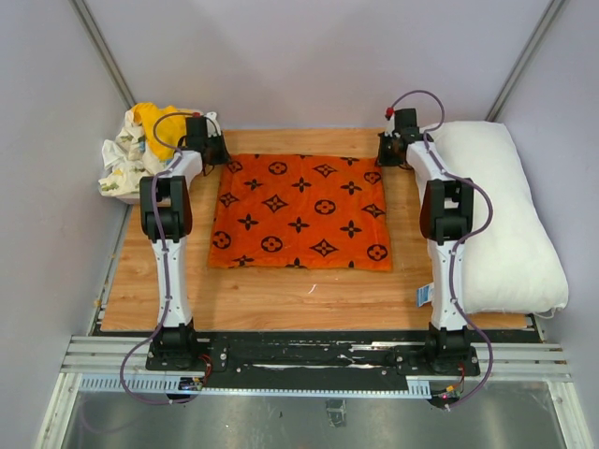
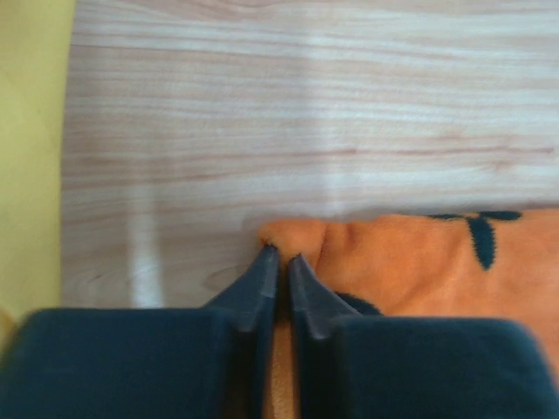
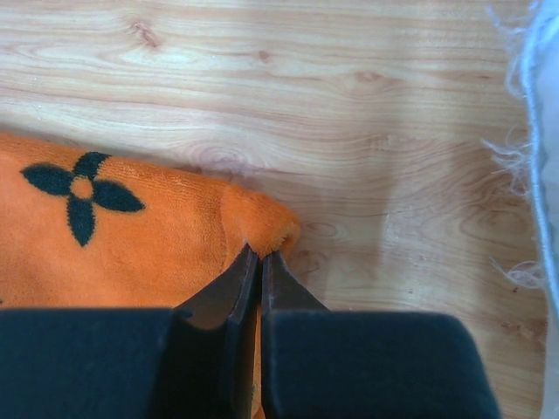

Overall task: Remove the pillowcase from the pillow
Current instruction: Fold the pillowcase at the center of the board.

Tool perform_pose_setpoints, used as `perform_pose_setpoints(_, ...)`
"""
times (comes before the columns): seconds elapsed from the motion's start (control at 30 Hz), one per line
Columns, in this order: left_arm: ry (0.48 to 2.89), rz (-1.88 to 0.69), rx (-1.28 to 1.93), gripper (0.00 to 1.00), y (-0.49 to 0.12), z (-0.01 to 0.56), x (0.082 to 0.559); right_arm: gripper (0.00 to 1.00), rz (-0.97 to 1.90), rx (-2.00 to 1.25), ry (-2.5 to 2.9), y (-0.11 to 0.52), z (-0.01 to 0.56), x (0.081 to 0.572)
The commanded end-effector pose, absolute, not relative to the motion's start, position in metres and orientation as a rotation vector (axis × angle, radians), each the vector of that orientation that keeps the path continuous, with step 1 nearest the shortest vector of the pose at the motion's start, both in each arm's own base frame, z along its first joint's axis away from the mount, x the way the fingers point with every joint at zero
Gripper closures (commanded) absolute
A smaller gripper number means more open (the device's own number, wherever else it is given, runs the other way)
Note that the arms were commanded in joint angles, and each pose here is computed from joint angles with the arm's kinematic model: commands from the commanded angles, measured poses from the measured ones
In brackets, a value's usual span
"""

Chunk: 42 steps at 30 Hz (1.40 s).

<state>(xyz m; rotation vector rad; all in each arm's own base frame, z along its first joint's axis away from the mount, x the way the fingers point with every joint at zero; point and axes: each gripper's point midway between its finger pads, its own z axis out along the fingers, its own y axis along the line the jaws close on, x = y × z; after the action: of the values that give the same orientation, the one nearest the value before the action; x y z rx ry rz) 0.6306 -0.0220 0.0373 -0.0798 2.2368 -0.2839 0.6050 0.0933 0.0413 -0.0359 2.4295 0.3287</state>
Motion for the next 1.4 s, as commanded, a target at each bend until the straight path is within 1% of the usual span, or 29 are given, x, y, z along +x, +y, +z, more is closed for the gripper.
perform_pose_setpoints(0.0,2.181,-0.376,-0.014,0.98,-0.033,0.042,0.645,0.99,0.363,-0.020,2.361,0.081,0.071,0.613)
perform_pose_setpoints(0.13,2.146,-0.435,0.009,1.00,-0.042,0.053,0.648,0.99,0.411,-0.004,2.330,0.079,0.081,0.617)
perform_pose_setpoints(0.23,2.096,-0.432,-0.007,1.00,-0.041,0.070,0.654,0.99,0.432,0.007,2.296,0.075,0.091,0.626)
perform_pose_setpoints(0.43,1.942,-0.355,-0.029,1.00,-0.030,0.121,0.664,0.99,0.434,0.000,2.237,0.067,0.119,0.642)
perform_pose_setpoints(0.6,1.842,-0.382,-0.011,1.00,-0.035,0.165,0.653,0.99,0.409,-0.007,2.212,0.061,0.136,0.637)
perform_pose_setpoints(0.73,1.767,-0.366,-0.022,1.00,-0.033,0.193,0.637,0.99,0.396,-0.003,2.191,0.059,0.148,0.622)
perform_pose_setpoints(0.9,1.687,-0.373,-0.048,1.00,-0.033,0.216,0.603,0.99,0.410,0.050,2.148,0.056,0.165,0.596)
perform_pose_setpoints(1.17,1.709,-0.398,-0.093,1.00,-0.035,0.206,0.554,0.99,0.447,0.058,2.130,0.060,0.187,0.546)
perform_pose_setpoints(1.37,1.735,-0.379,-0.170,1.00,-0.029,0.195,0.527,0.99,0.464,0.074,2.165,0.061,0.174,0.510)
